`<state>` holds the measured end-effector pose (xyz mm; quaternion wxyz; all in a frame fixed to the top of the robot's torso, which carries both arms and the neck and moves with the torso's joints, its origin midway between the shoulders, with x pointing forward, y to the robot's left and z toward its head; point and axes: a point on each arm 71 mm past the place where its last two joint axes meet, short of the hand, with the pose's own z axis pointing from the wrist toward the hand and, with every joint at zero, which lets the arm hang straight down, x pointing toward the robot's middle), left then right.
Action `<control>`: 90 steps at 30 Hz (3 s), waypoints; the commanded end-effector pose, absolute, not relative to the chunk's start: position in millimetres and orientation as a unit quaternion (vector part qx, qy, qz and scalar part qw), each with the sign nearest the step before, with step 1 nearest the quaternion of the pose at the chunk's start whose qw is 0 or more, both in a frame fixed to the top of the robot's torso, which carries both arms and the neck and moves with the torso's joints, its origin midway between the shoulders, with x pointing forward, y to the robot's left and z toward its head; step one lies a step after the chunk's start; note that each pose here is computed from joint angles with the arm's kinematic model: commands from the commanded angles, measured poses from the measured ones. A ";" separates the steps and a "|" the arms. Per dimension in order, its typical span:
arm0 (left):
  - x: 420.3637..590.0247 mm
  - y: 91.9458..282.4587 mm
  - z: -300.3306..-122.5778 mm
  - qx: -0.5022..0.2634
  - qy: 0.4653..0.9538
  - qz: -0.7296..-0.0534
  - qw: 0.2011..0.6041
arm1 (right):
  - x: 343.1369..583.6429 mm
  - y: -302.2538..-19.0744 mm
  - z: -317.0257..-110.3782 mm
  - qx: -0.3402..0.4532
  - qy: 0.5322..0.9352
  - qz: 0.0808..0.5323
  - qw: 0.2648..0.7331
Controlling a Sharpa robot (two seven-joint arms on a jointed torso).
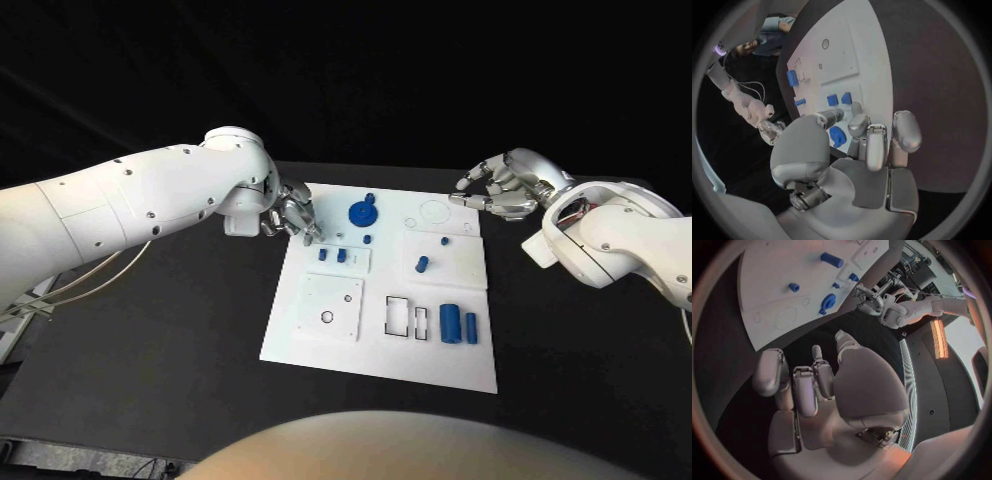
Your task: Assemble the parts on the task board
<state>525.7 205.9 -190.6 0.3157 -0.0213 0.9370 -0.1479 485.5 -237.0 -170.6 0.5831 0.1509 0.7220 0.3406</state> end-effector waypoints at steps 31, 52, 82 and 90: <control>502.0 135.0 -190.4 0.195 0.734 -0.346 0.551 | 486.0 -239.0 -171.5 0.147 0.702 0.350 0.603; 505.5 117.5 -207.0 0.249 0.774 -0.292 0.505 | 486.6 -237.8 -166.7 0.156 0.674 0.370 0.620; 517.7 111.4 -215.7 0.238 0.778 -0.281 0.510 | 488.2 -234.7 -168.0 0.169 0.661 0.411 0.604; 519.1 110.9 -218.7 0.239 0.784 -0.277 0.502 | 488.4 -234.4 -168.7 0.172 0.662 0.410 0.603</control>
